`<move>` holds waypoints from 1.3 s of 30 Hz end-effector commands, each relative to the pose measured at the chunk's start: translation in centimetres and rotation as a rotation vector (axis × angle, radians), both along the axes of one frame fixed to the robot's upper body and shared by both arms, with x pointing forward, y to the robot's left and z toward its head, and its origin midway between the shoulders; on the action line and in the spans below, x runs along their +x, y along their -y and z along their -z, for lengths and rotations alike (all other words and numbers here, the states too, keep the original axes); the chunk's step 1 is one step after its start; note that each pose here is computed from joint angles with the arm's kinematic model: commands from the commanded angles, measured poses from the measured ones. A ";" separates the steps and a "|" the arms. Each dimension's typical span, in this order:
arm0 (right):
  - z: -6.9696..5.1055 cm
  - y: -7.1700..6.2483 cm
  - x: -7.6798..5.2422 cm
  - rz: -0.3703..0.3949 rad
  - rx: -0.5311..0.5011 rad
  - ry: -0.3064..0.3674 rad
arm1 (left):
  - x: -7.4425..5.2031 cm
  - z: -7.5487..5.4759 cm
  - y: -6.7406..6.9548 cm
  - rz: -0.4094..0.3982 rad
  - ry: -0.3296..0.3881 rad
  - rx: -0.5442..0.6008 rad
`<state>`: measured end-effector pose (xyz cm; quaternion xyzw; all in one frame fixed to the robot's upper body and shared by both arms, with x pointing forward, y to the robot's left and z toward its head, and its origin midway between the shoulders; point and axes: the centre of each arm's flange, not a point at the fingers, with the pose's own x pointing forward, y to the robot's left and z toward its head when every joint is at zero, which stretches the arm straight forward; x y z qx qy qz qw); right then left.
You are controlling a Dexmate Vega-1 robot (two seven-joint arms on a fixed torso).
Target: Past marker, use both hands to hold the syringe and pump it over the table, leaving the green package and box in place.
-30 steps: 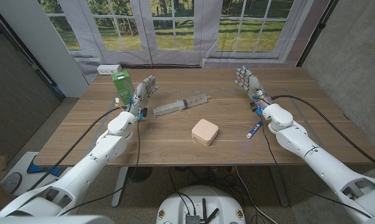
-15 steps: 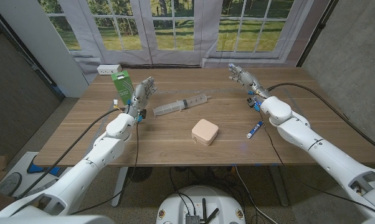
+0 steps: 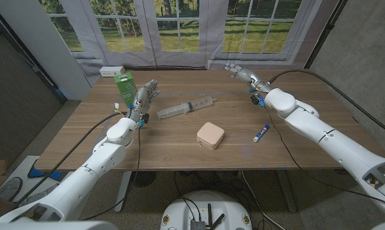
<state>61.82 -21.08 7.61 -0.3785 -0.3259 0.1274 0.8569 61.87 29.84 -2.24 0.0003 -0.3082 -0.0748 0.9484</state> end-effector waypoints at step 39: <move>-7.4 -9.7 0.1 0.232 -0.850 -0.080 | 0.5 1.0 -0.9 -0.014 -0.027 -0.018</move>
